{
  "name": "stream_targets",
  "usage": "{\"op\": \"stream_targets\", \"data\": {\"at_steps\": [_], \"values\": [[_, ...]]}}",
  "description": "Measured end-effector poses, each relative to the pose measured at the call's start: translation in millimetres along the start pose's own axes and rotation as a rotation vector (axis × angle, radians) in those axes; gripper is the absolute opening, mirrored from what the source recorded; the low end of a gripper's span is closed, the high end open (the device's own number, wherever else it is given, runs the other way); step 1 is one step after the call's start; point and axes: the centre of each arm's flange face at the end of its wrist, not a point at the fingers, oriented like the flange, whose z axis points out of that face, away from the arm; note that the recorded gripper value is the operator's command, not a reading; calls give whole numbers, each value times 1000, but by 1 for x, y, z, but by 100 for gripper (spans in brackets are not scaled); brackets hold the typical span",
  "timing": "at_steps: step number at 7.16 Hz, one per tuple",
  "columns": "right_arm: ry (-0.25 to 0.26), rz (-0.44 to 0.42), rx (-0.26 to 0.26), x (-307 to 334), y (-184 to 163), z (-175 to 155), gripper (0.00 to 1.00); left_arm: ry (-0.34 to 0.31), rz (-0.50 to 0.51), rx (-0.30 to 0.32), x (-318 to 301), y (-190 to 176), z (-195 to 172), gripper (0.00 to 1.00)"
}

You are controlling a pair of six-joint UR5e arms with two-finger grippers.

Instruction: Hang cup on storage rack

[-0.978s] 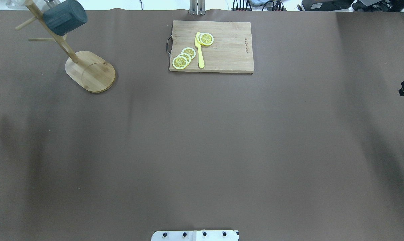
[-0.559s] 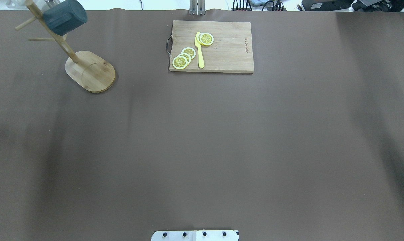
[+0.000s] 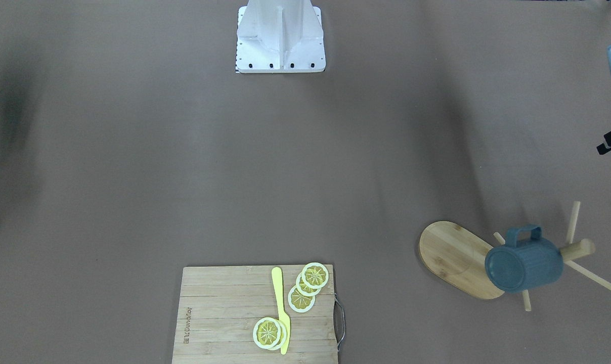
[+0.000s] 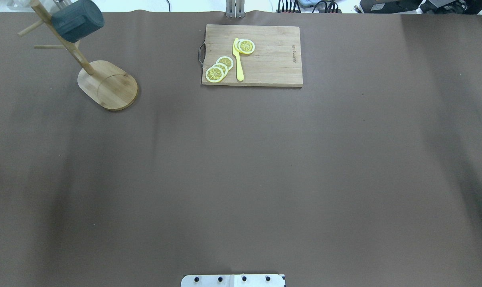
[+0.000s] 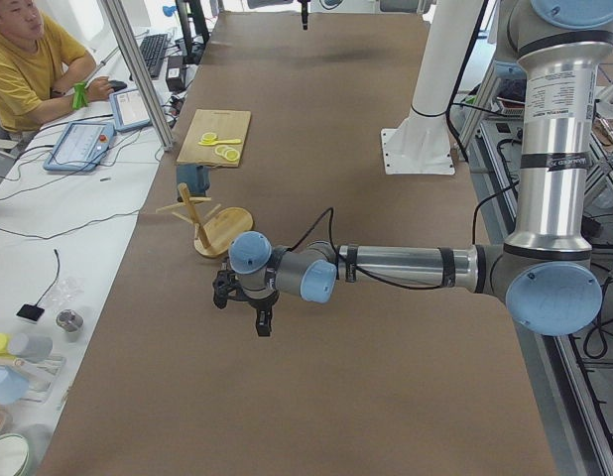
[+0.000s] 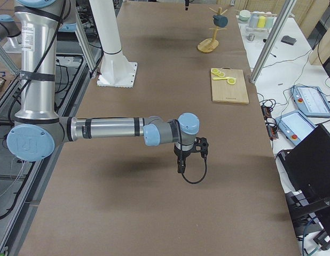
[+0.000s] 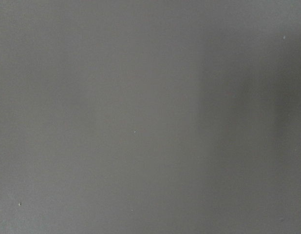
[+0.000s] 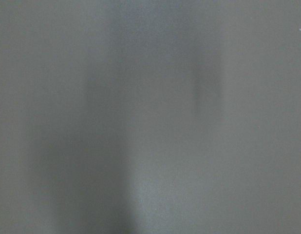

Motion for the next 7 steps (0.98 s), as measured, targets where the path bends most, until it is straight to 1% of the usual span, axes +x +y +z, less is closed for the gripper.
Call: {"op": "stream_targets", "data": {"at_steps": [3,7], "values": [[-9,20,-17,7,-2,8,100,-4,9,0,3,3,0,98],[-6,30,-8,10,-7,5,100,0,40,28,20,-12,-11,98]]}}
